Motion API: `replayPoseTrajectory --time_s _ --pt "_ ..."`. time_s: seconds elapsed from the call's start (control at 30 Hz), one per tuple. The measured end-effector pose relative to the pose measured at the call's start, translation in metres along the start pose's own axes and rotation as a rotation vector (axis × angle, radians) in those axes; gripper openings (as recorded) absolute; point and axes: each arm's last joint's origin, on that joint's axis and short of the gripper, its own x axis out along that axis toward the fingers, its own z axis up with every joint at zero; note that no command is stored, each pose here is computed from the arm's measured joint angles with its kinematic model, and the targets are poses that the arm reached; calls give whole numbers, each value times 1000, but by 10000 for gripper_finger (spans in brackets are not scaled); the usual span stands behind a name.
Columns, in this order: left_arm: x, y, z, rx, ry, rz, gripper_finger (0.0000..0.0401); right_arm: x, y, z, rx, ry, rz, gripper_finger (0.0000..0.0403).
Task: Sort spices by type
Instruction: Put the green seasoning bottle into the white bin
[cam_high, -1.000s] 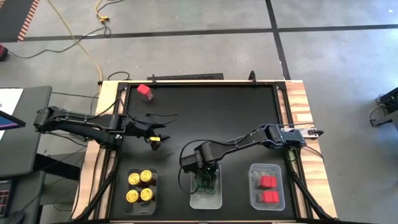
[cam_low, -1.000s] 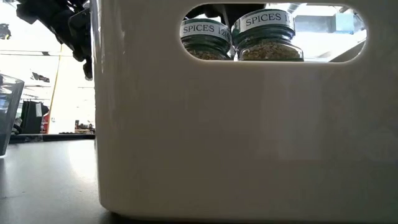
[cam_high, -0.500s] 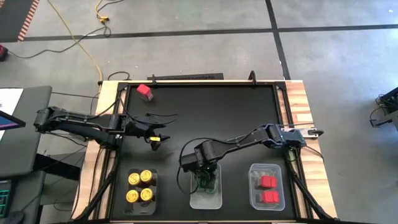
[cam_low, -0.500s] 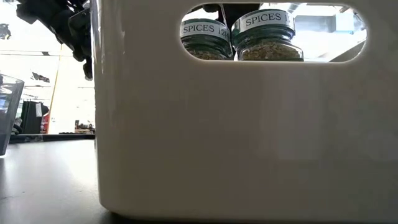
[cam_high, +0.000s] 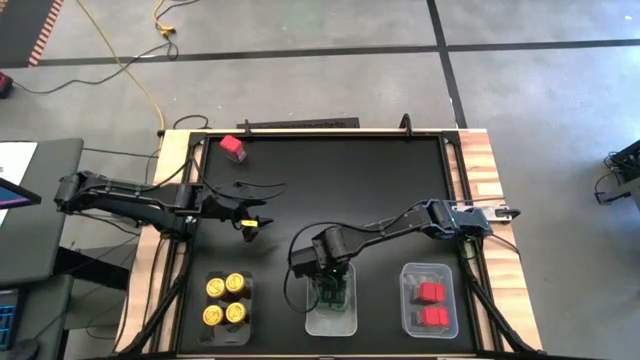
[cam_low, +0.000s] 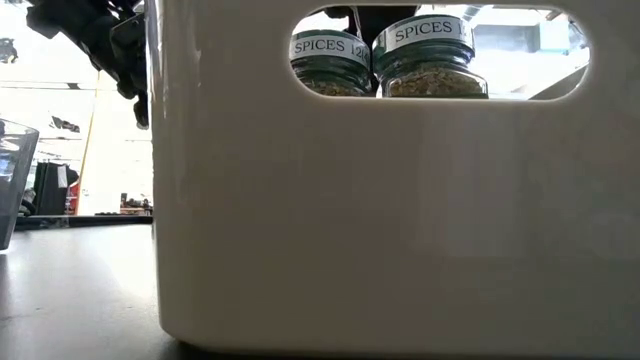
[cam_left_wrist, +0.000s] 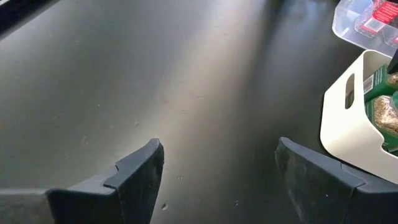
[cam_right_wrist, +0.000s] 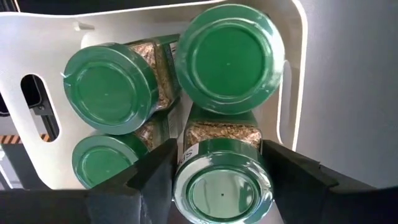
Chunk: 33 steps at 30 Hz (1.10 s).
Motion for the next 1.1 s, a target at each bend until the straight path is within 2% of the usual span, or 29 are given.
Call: replayPoseTrajectory --time_s 0.63,1.1 --pt "0 0 0 0 0 0 297 3 -1 2 -61 -21 -36 256" --pt "0 0 0 0 0 0 297 12 -3 -1 -49 17 -50 256"
